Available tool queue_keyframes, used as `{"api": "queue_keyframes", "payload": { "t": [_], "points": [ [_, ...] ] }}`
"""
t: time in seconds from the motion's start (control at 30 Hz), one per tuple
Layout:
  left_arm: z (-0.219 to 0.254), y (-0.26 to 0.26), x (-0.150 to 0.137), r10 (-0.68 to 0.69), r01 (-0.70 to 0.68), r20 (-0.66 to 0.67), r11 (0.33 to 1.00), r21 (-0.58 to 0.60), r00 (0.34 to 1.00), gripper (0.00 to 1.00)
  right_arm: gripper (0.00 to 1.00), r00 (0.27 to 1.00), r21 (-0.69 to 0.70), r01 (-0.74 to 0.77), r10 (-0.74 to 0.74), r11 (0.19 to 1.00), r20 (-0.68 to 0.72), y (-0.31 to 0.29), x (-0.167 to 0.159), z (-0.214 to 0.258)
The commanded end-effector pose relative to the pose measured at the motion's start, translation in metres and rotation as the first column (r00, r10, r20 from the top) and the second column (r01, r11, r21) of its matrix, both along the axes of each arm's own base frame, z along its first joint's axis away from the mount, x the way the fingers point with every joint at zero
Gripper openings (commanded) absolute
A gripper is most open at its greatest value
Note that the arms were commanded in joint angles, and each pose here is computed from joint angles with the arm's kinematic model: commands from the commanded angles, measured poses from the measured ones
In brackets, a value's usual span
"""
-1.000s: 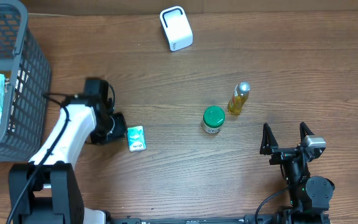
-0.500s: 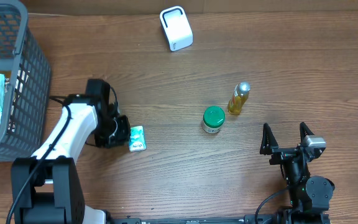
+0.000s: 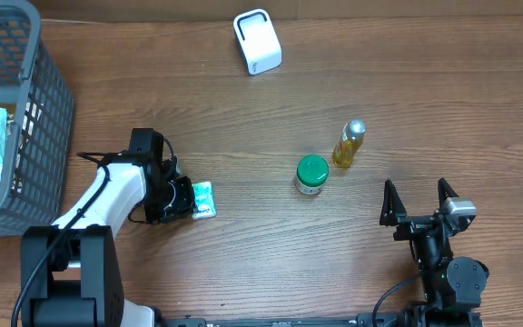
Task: Scan the item barcode
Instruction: 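Close the left gripper on the teal packet, then lift the teal packet and carry it toward the scanner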
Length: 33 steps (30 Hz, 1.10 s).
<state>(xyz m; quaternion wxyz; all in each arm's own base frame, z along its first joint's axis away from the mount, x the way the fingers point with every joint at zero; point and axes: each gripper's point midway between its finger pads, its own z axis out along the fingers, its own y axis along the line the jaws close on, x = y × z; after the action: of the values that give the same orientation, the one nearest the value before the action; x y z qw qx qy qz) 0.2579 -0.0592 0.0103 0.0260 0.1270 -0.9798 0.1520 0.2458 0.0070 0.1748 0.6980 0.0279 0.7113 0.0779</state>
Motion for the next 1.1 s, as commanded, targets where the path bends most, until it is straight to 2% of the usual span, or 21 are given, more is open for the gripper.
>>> {"api": "queue_keyframes", "payload": {
  "t": [0.0, 0.2, 0.3, 0.4, 0.57, 0.7, 1.07],
  "points": [
    [-0.004, -0.002, 0.002, -0.018, 0.018, 0.011, 1.000, 0.006, 1.000, 0.24, 1.00, 1.000, 0.004, 0.004, -0.004, 1.000, 0.000, 0.000, 0.000, -0.003],
    [-0.003, -0.002, 0.024, 0.019, -0.019, 0.092, 1.000, 0.008, 0.996, 0.22, 1.00, 1.000, 0.004, 0.004, -0.004, 1.000, 0.000, 0.000, 0.000, -0.003],
    [0.001, -0.004, 0.029, 0.020, -0.020, 0.104, 1.000, 0.000, 0.994, 0.13, 1.00, 1.000, 0.004, 0.004, -0.004, 1.000, 0.000, 0.000, 0.000, -0.003],
    [0.013, -0.001, 0.037, 0.016, -0.018, 0.112, 1.000, 0.015, 0.994, 0.11, 1.00, 1.000, 0.004, 0.004, -0.004, 1.000, 0.000, 0.000, 0.000, -0.003],
    [0.052, -0.007, 0.062, -0.007, 0.002, 0.155, 0.999, 0.032, 0.988, 0.15, 1.00, 1.000, 0.004, 0.004, -0.004, 1.000, 0.000, 0.000, 0.000, -0.003],
    [0.069, -0.022, 0.073, -0.077, 0.058, 0.197, 0.993, 0.102, 0.977, 0.23, 1.00, 1.000, 0.004, 0.004, -0.004, 1.000, 0.000, 0.000, 0.000, -0.003],
    [0.047, -0.050, 0.055, -0.119, 0.053, 0.155, 0.926, 0.373, 0.981, 0.25, 1.00, 1.000, 0.004, 0.004, -0.004, 1.000, 0.000, 0.000, 0.000, -0.003]
  ]
}}
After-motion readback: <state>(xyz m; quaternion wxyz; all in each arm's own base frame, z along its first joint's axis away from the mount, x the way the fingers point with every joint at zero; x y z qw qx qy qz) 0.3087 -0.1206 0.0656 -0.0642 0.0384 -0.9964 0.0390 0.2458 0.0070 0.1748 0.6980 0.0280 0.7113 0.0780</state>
